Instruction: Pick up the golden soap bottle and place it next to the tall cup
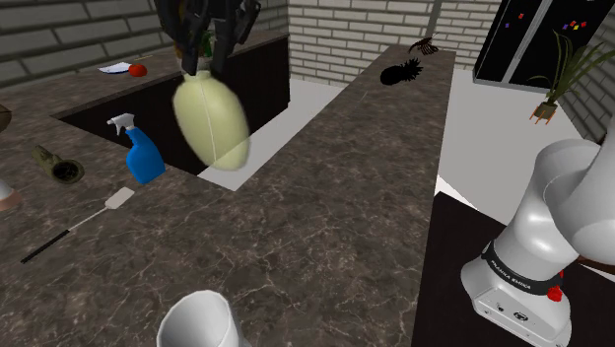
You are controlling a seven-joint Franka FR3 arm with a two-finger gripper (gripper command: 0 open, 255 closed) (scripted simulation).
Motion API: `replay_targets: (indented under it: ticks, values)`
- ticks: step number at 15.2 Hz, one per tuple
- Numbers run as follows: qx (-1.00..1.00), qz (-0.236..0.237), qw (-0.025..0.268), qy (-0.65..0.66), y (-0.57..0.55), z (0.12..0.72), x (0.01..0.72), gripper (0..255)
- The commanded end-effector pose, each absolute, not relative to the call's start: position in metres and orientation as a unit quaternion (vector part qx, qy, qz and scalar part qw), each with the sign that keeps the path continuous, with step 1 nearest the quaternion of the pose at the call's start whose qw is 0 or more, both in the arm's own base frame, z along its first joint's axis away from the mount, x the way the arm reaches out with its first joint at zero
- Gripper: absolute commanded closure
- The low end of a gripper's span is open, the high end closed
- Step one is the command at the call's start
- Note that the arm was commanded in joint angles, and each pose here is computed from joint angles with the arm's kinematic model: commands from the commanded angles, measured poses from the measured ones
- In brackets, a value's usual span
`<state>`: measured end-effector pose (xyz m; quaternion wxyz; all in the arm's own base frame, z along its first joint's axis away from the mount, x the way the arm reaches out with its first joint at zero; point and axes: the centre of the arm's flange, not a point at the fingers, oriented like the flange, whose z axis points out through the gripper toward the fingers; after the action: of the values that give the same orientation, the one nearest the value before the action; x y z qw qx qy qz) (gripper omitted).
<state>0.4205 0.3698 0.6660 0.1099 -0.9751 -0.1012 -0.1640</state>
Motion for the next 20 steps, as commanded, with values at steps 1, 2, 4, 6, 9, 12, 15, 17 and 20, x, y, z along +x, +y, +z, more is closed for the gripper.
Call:
replay_targets:
  ticks: [1,2,4,6,9,12,15,17,20]
  values:
    - [-0.975,-0.165,0.111,-0.100,0.397,0.668,0.421,255]
    - [-0.975,-0.165,0.111,-0.100,0.410,0.667,0.420,255]
    - [-0.975,-0.165,0.111,-0.100,0.437,0.665,0.418,255]
    - [-0.975,-0.165,0.111,-0.100,0.463,0.664,0.415,255]
    - [-0.975,-0.165,0.111,-0.100,0.502,0.661,0.412,255]
    - [-0.975,-0.165,0.111,-0.100,0.542,0.659,0.409,255]
    - [-0.975,-0.165,0.111,-0.100,0.581,0.656,0.405,255]
    - [-0.975,-0.165,0.111,-0.100,0.605,0.655,0.403,255]
    - [-0.975,-0.165,0.111,-0.100,0.605,0.639,0.403,255]
